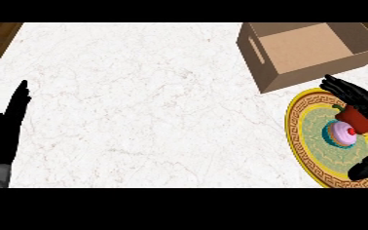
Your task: Pick the cupcake from the plate and place it in the cardboard box
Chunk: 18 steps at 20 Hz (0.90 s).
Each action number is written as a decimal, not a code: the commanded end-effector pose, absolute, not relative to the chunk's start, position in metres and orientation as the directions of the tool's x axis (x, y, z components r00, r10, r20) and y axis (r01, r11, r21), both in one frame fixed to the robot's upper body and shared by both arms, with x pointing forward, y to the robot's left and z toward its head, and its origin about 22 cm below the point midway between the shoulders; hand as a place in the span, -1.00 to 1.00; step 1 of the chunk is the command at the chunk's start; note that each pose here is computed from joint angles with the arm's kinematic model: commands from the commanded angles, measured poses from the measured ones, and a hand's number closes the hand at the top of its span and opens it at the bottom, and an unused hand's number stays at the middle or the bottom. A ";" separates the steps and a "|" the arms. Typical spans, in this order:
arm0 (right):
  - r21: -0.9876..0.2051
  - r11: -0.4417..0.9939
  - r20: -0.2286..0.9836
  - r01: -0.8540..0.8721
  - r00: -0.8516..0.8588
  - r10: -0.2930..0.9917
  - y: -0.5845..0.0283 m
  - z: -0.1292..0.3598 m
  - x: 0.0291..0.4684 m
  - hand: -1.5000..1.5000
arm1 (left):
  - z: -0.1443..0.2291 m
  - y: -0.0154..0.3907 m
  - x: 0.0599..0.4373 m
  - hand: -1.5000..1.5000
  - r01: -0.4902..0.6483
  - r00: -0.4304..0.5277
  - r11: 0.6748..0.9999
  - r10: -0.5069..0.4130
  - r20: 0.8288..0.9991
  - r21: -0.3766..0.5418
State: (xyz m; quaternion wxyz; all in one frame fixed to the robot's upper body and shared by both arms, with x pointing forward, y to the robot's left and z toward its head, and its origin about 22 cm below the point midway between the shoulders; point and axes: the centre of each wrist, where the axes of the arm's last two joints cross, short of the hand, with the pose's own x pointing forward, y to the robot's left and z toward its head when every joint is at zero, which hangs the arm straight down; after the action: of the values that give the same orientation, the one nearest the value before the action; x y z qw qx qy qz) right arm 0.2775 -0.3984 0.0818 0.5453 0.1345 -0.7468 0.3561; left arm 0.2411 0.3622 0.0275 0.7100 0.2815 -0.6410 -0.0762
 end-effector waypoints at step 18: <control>-0.804 -0.047 0.481 -0.593 -0.694 0.537 -0.446 0.139 0.297 -1.00 | 0.020 0.349 0.268 0.00 -0.193 0.176 0.826 -0.501 0.847 0.529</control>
State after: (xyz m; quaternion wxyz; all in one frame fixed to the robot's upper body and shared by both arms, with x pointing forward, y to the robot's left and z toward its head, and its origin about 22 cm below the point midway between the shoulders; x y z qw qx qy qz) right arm 0.2894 -0.4434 0.1374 0.4176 -0.0567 -0.6027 0.6777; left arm 0.2627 0.3469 0.0223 0.7151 0.2752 -0.6333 -0.1082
